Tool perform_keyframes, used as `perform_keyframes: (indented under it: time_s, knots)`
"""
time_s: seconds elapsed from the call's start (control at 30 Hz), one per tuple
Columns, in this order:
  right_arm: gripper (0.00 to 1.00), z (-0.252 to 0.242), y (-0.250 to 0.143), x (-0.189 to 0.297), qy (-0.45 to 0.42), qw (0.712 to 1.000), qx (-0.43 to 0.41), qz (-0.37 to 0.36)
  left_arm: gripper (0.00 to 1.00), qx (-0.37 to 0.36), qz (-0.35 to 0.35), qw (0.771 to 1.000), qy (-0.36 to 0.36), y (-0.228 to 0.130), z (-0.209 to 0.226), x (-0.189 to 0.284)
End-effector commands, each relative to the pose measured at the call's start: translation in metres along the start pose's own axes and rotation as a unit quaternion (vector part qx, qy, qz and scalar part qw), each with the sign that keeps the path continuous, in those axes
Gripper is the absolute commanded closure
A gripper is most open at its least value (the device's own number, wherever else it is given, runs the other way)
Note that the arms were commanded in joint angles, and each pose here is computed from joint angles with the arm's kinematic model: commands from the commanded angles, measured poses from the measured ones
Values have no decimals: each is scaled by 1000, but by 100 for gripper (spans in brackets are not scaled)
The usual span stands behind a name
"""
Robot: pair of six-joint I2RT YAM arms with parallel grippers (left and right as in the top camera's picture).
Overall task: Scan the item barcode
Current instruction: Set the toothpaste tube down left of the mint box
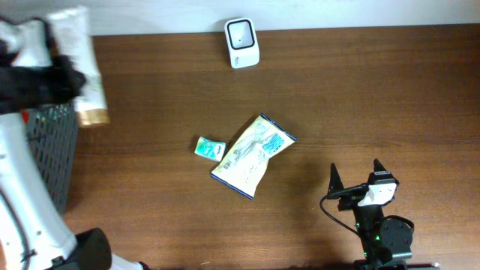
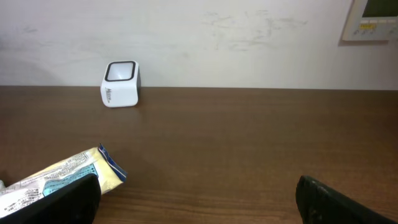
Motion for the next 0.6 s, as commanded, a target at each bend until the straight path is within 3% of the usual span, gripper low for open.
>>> perform_keyframes:
  time_s: [0.0, 0.27, 0.4, 0.57]
  knots:
    - [1, 1, -2, 0, 1, 1000, -5, 2, 100, -50, 73, 995, 42, -32, -20, -49]
    - [1, 1, -2, 0, 1, 1000, -5, 2, 100, -48, 212, 973, 80, -123, 12, -194]
    - [1, 1, -2, 0, 1, 1000, -5, 2, 100, -54, 227, 969, 82, -164, 25, -234]
    - [1, 1, -2, 0, 1, 1000, -5, 2, 100, -33, 221, 971, 83, -188, 38, -256]
Point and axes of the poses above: each gripper's point midway between its finger pads, its own x axis back along the fingers, its own z axis along the line the jaws close on, y = z × x, the point moved 8 cm from there along x, back along the fingers, and after that the axes turned 15 degrees about x, right-handed, at the moved point
